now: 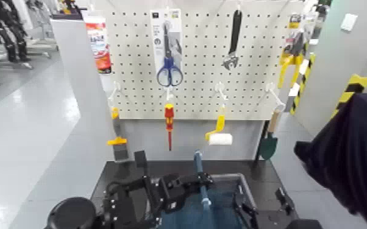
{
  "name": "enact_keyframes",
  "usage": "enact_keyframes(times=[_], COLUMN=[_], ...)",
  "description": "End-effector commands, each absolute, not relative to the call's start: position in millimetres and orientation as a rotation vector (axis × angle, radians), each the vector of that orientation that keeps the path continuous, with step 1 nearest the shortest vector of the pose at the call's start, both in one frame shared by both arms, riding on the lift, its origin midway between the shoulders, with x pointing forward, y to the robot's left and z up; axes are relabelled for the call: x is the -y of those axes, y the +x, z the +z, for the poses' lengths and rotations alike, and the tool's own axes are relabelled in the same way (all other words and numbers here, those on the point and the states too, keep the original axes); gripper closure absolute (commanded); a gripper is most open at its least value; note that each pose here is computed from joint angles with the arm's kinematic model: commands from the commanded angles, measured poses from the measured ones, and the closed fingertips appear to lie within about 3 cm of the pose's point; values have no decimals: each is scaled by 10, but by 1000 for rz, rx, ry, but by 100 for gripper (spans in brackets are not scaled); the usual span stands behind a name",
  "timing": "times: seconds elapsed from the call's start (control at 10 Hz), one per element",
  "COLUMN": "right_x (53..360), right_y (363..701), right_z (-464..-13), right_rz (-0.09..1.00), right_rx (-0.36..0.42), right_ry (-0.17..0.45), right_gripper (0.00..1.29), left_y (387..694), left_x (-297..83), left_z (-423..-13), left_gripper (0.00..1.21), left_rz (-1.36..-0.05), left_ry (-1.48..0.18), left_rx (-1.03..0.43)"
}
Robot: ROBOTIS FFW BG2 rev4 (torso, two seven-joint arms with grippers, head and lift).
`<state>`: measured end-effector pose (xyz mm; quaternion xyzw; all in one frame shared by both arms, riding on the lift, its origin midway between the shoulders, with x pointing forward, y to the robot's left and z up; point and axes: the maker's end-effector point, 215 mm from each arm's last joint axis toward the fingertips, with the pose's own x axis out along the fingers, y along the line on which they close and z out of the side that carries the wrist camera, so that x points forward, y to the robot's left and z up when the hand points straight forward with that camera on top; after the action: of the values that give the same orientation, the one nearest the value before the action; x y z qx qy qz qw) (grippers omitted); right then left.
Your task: Grasp the handle of the crate.
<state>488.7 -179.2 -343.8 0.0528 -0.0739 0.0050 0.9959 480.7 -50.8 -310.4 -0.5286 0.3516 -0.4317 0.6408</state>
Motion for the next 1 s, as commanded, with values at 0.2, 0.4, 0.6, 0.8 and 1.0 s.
enact_keyframes(times=[0.2,0.4,0.6,0.8,1.0], right_x=[1789,1788,1787,1772,1757], right_y=[4898,4900,4902,4900,4899], right_z=[-3459,-3477,-3491,-3490,-3493], right_rz=[11,12,12,16,17], right_rx=[140,134,129,130,130], right_ry=[100,96,95,93,87], right_gripper=[14,14,14,14,14], left_y=[4593,4562,4503,4466,4425], left_x=[335,251,234,253,289], left_z=[-3077,-3020,-2963,-2894,-2876], left_gripper=[113,113,113,113,113], left_rz=[-991,-986,-995,-1012,-1025], left_ry=[-1178,-1158,-1160,-1175,-1175], left_rx=[-802,-801,-804,-804,-812])
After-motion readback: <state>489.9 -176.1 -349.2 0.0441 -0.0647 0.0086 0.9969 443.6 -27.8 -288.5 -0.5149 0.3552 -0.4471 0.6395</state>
